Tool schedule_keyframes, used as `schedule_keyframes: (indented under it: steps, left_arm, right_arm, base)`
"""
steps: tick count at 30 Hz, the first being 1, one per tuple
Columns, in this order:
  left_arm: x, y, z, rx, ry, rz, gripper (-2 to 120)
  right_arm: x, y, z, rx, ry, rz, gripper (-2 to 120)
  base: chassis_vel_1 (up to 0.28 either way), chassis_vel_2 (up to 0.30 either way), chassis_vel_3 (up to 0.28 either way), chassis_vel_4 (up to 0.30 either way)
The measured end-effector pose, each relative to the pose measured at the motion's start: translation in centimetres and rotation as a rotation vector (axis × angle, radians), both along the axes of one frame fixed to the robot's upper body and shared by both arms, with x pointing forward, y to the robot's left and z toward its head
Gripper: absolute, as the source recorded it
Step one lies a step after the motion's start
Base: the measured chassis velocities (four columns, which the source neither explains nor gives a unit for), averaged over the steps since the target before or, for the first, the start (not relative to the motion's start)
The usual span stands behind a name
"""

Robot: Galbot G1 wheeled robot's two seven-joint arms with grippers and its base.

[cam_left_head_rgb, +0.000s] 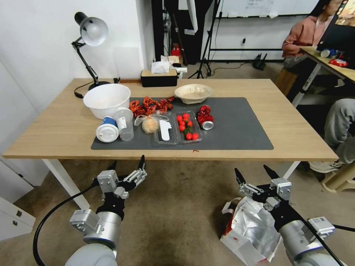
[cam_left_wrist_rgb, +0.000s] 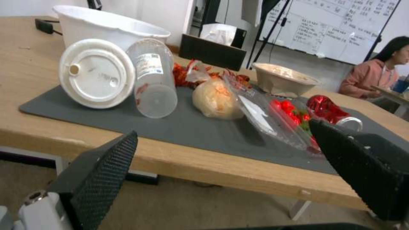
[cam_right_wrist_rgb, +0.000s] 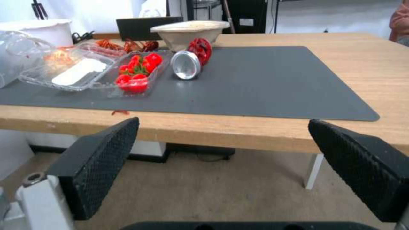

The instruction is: Pick up the food delivery bag from the floor and place it on the table.

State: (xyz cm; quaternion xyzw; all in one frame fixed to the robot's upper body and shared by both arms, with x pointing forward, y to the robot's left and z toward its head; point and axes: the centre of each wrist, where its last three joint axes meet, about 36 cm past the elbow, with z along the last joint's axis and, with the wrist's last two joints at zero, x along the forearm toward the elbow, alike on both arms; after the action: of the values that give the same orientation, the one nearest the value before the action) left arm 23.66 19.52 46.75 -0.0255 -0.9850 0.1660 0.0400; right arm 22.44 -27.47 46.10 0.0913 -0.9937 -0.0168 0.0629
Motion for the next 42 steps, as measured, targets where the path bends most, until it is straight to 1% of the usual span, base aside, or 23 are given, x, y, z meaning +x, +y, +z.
schedule_keyframes:
  steps: [24,42]
  left_arm:
    - [0.26,0.00,-0.85,0.018,0.009,0.010,100]
    - [0.36,0.10,-0.87,0.020,0.010,0.005,100]
  right_arm:
    - [-0.18,0.30,-0.35,0.014,0.002,-0.002,100]
    - [-0.34,0.32,-0.02,0.009,-0.003,0.003,100]
  base:
    - [0.000,0.000,0.000,0.000]
    - [0.000,0.000,0.000,0.000]
